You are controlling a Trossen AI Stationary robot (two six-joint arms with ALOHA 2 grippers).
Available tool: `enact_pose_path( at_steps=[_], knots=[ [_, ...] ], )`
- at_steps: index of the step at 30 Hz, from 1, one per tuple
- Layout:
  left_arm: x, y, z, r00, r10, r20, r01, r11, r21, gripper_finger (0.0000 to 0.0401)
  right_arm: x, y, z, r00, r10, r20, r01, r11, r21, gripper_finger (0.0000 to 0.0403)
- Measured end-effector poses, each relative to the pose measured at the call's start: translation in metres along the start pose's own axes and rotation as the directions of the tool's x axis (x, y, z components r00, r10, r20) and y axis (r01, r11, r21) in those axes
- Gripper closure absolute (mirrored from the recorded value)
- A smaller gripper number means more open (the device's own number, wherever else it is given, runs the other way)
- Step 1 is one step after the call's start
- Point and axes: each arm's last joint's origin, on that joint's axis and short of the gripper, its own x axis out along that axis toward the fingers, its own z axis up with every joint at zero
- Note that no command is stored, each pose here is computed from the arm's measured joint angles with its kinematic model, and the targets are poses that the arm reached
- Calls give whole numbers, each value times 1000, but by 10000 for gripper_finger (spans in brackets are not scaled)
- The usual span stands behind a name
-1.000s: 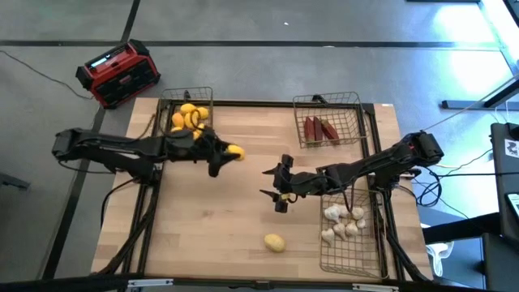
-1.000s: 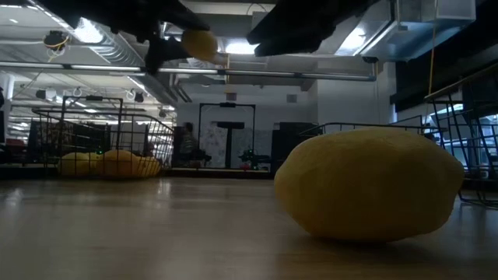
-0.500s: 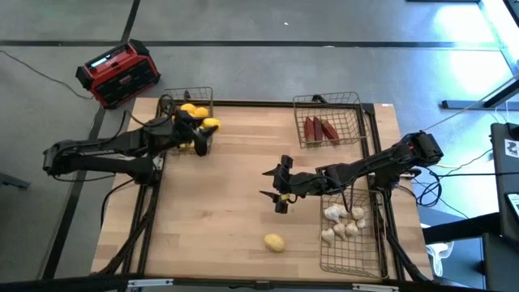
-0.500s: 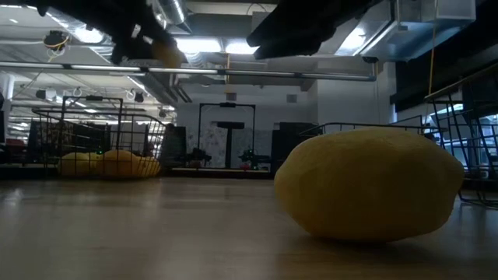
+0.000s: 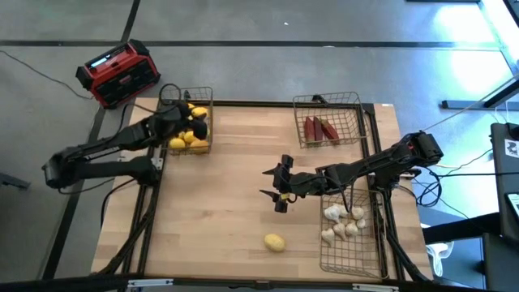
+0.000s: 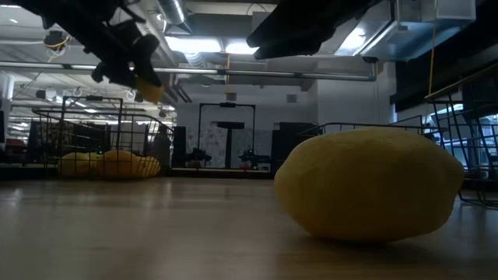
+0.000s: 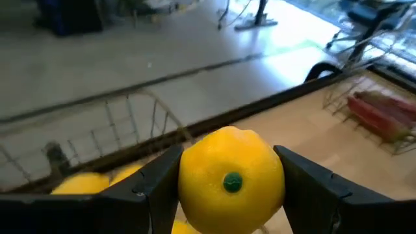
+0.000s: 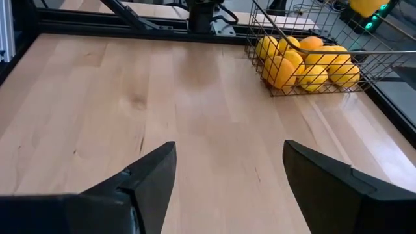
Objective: Sort produce into baskets
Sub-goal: Put the yellow lemon into the top left wire basket
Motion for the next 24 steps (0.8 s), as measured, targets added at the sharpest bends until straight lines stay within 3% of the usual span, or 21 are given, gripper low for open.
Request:
enact_pose_path(
  at_steps=[6,13,24],
  knots=[
    [15,17,2,990,35,-138,-45,997,-69,184,0,0,0,1000,-1,0,1,1000,0,125],
    [30,30,11,958,150,-243,-158,987,-12,183,0,0,0,1000,-1,-1,1,1000,0,125],
    [62,48,1,900,255,-354,-261,965,32,183,0,0,-3,1000,-3,-24,3,1000,-5,125]
  ],
)
